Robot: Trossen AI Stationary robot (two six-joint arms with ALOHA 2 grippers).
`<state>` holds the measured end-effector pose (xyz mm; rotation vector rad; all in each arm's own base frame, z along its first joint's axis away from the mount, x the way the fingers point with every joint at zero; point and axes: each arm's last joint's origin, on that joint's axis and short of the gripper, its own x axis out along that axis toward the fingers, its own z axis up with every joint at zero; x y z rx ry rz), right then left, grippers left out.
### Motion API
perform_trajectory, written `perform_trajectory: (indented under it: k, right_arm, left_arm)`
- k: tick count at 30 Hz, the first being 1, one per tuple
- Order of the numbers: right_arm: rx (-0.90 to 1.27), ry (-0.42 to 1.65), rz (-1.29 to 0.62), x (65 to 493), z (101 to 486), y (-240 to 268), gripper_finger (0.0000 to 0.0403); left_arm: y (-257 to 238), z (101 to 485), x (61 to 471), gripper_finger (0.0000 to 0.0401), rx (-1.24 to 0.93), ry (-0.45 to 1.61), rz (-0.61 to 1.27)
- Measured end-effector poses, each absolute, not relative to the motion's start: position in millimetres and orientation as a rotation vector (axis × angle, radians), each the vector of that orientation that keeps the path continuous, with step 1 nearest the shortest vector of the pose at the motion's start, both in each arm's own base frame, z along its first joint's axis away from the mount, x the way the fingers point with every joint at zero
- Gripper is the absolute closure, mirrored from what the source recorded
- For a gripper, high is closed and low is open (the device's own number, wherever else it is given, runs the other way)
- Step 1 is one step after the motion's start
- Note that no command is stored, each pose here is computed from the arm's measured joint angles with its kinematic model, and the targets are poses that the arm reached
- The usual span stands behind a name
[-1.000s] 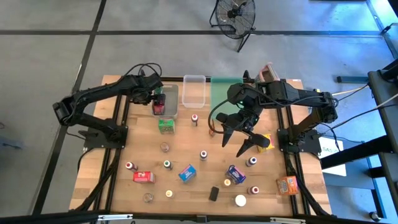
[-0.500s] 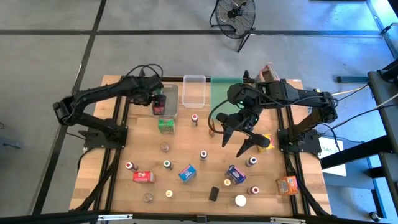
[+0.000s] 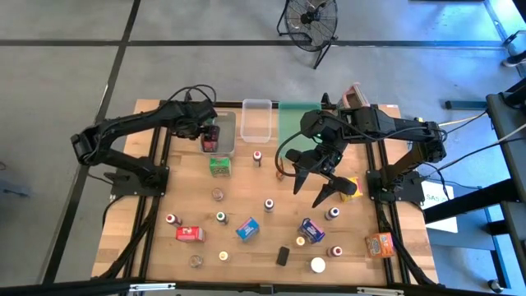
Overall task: Pick & Place Kitchen Items
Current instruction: Put the red seasoning can into the gray bin, then put the purple food coloring bottle into the transparent bin
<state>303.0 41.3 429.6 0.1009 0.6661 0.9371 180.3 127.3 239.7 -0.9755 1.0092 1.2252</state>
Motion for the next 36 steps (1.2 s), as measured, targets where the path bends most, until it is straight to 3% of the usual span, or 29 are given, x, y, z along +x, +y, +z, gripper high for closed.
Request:
perform_trajectory:
  k: [16,27,36]
  right_arm:
    - [0.103,0.672,0.938,302.5,429.2,41.3,0.011]
    - [0.1,0.667,0.932,303.0,429.4,38.9,0.011]
    - [0.171,0.7,0.9,303.3,429.4,35.9,0.011]
  left_arm:
    - [130.8,220.9,191.4,0.0115,-1.015,1.122,1.19]
    - [123.6,264.6,181.0,0.0115,-1.015,0.908,1.12]
    - [102.4,292.2,166.3,0.0115,-0.942,0.854,0.882]
